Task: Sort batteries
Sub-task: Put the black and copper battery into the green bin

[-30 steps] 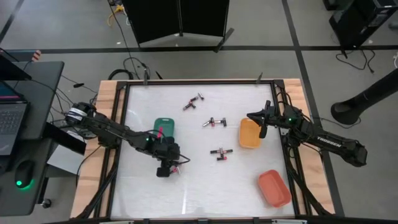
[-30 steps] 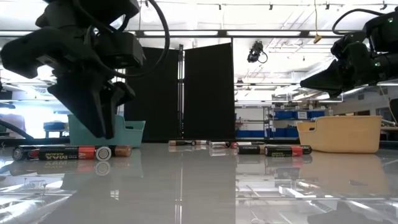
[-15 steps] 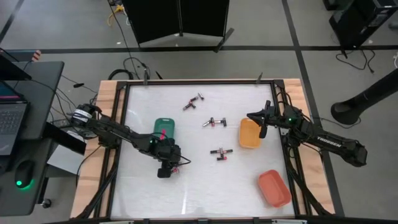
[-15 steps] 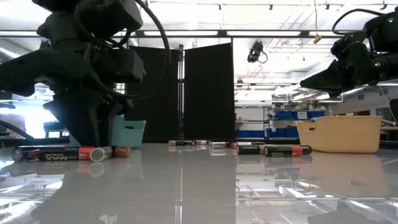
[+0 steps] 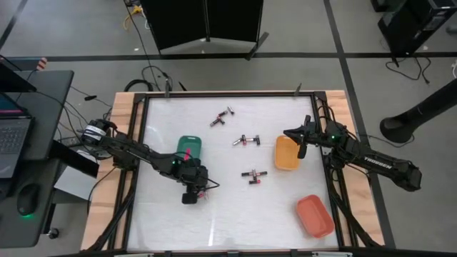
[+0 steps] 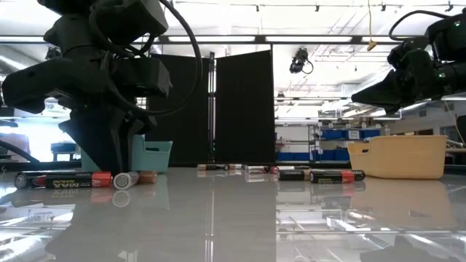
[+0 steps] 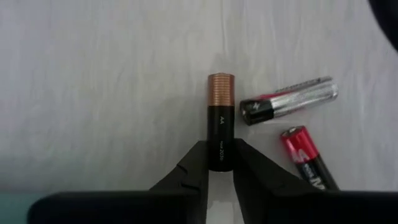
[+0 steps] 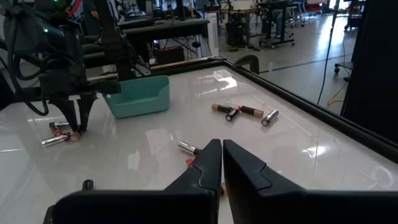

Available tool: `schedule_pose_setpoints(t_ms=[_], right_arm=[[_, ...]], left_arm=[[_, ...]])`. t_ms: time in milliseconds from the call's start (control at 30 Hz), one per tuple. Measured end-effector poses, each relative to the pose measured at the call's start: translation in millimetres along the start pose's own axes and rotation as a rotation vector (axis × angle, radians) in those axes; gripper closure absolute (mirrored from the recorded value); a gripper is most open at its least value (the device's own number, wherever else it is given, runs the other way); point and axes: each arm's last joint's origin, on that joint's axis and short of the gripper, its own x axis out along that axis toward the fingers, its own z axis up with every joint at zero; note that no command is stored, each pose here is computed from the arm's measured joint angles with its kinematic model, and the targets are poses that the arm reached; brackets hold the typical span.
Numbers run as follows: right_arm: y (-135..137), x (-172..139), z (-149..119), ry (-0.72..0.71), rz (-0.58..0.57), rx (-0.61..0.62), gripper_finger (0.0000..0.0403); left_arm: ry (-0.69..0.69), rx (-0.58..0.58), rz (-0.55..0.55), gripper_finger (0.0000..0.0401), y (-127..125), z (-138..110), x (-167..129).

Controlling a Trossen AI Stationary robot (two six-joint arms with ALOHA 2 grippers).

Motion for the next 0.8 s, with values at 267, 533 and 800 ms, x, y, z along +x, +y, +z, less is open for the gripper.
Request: schedule_pose_setpoints(t_ms=[267,533,800], right_arm=[[0,0,0,0.0,0.0,0.0,0.0376],[0,0,0,0.0,0.0,0.0,0.0373],[0,0,0,-0.003,0.0,-0.001,0.0375]], left_arm=[[-0.051,0.021,-0.015,0.0355,-6,17,-7],[-0.06,0.0,0.151,0.0355,-9,60,-50],[-0.026,-0.322,0.358,0.0355,28,40,-94]])
